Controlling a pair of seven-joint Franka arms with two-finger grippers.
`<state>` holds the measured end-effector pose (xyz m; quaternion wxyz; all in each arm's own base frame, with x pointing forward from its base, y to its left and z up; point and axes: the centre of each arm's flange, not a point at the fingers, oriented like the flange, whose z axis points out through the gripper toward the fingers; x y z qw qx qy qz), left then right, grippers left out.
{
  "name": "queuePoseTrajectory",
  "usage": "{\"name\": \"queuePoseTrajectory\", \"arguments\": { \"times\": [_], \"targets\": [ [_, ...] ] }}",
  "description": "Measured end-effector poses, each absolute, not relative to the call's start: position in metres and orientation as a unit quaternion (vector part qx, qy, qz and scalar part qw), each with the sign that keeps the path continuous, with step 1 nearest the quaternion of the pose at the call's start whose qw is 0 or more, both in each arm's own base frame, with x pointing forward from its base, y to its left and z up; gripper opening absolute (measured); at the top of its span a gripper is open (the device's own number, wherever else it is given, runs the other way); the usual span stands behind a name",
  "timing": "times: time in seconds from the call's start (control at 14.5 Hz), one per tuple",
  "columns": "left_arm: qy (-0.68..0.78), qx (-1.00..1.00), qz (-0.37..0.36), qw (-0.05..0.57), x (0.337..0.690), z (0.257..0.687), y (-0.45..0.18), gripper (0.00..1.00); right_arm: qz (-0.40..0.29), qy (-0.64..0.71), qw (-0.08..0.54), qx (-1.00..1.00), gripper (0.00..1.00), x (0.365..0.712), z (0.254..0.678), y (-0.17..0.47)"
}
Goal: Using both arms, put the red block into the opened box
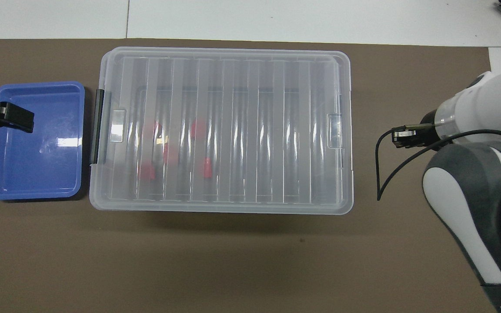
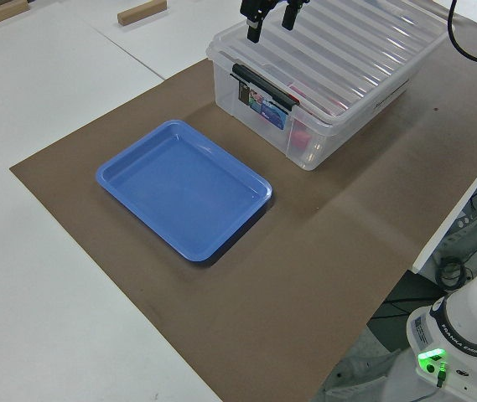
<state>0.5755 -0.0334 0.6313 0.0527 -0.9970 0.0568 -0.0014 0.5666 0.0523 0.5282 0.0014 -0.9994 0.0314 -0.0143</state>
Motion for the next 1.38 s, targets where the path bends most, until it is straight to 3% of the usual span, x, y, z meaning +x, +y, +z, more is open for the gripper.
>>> {"name": "queuePoseTrajectory", "arguments": {
  "times": [0.48,0.9,1.38],
  "targets": [
    [0.057,-0.997,-0.001,0.053,0.576,0.631,-0.033,1.00,-0.026,0.092,0.000,-0.995,1.00,0.560,0.576,-0.015],
    [0.057,-0.997,-0.001,0.053,0.576,0.631,-0.033,1.00,-0.019,0.091,-0.012,-0.996,1.00,0.550,0.636,-0.016],
    [0.057,-0.997,-0.001,0.053,0.576,0.631,-0.033,1.00,0.011,0.085,-0.014,-0.996,1.00,0.548,0.624,-0.009]
  ]
}}
